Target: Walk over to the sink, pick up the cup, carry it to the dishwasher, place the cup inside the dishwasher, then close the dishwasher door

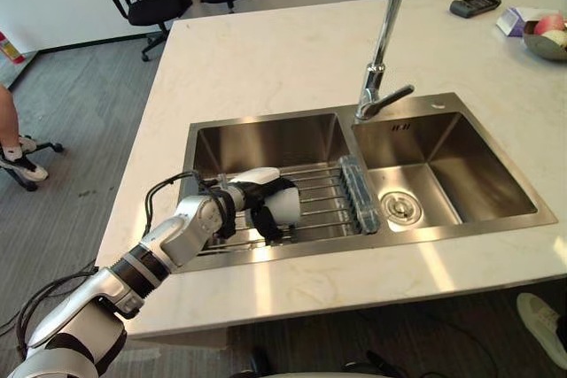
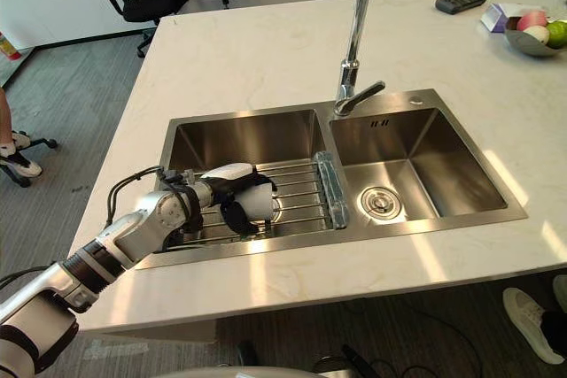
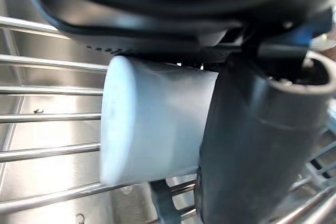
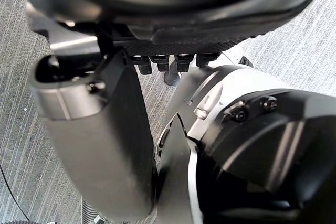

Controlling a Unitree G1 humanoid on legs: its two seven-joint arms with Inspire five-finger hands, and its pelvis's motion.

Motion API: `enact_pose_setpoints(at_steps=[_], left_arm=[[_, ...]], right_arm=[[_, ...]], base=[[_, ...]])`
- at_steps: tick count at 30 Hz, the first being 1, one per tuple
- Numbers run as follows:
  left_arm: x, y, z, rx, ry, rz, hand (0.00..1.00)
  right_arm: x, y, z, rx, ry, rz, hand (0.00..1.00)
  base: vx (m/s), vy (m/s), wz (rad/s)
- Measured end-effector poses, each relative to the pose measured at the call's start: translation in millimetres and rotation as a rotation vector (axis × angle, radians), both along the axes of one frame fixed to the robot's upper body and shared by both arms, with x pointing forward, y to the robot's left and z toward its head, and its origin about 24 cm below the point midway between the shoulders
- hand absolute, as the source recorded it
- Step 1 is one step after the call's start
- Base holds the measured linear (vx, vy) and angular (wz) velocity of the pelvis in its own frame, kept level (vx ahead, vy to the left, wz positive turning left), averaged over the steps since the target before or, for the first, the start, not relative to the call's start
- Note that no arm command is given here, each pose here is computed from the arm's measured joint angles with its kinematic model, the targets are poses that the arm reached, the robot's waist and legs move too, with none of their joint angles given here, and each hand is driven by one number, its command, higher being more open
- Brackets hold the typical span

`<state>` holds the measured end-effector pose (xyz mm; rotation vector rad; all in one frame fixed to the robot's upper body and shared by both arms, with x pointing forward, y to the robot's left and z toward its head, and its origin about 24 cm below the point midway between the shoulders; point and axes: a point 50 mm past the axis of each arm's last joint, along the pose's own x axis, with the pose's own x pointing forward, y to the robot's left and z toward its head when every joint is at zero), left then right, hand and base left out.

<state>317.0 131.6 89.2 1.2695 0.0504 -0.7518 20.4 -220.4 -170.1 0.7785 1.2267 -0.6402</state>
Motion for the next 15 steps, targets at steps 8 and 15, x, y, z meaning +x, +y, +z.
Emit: enact_pose_setpoints(at_steps=[8, 15], left_arm=[[-2.8, -2.6, -2.6, -0.003, -0.06, -0.06, 0.0], [-11.0, -5.8, -7.5, -0.114, -0.147, -0.072, 0.0]], right_arm=[[2.3, -1.4, 0.4, -0.026, -0.015, 0.036, 1.0], [7.4, -3.1, 1.4, -0.047, -0.041, 0.07, 1.0]], base=[[-0.01, -0.005, 0.03], [0.0, -0.01, 0.16]])
